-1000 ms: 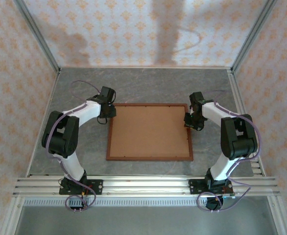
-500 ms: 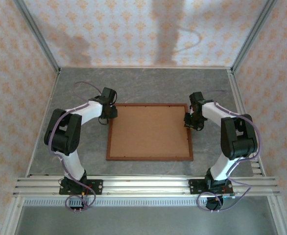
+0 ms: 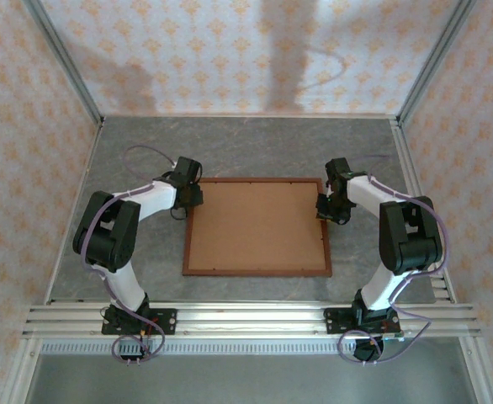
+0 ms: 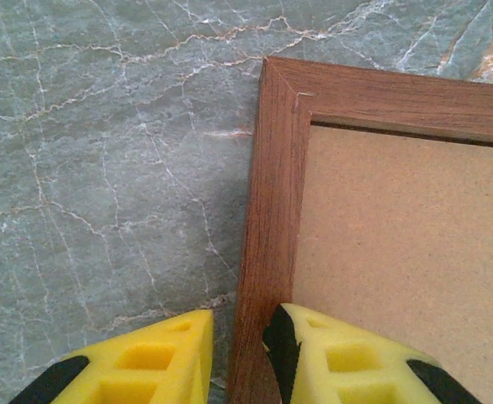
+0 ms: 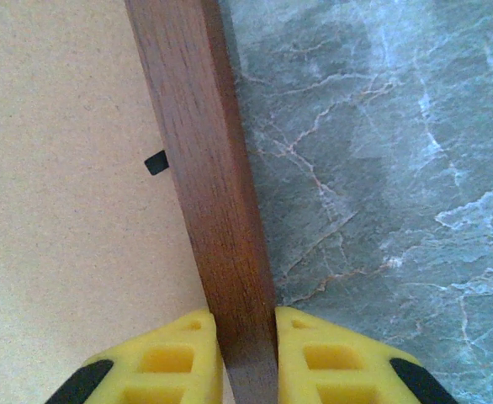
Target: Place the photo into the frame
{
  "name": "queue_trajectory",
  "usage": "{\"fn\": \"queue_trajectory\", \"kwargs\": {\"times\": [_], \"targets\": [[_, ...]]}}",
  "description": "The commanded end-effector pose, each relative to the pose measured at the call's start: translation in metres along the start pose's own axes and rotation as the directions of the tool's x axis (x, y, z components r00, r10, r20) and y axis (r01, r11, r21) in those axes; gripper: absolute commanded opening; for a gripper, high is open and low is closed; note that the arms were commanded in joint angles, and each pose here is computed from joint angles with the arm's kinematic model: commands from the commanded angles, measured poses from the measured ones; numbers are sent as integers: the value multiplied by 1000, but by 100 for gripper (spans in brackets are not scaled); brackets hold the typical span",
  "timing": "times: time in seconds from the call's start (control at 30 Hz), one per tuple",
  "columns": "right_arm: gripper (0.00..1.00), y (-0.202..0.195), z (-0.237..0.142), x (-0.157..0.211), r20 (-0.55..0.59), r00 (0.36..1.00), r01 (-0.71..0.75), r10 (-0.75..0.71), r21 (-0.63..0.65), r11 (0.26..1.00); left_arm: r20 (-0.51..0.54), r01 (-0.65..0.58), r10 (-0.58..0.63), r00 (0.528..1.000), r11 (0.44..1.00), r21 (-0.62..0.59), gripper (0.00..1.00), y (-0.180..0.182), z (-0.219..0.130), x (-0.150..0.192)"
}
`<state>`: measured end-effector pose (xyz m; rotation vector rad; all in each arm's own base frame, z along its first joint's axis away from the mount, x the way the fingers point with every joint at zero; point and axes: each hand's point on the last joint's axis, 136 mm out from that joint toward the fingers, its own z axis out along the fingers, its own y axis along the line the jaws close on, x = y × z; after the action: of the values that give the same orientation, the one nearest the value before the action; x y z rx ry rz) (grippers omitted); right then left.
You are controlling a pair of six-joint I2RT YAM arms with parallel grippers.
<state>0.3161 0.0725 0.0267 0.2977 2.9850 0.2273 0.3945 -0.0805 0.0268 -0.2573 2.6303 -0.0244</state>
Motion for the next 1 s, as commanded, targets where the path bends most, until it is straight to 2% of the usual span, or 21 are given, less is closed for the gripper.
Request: {"fn": "queue_trajectory", "kwargs": {"times": [0.0,0.63,0.73,0.97], "targets": [[19,-1,5,-9,24,1000,-5,4,13,1000,-211,-45,44,976,999,2,29,0,8,69],[19,-2,5,-9,23,1000,-7,7,15,1000,-233,-55,60,971,998,28,29,-5,8,86],[19,-2,5,-9,22,1000,-8,7,16,1000,-221,-55,60,973,998,31,29,-6,6,81],[19,-1,2,-10,28,1000,-6,6,13,1000,-148,-69,76,986,996,49,31,-18,-10,46]]}}
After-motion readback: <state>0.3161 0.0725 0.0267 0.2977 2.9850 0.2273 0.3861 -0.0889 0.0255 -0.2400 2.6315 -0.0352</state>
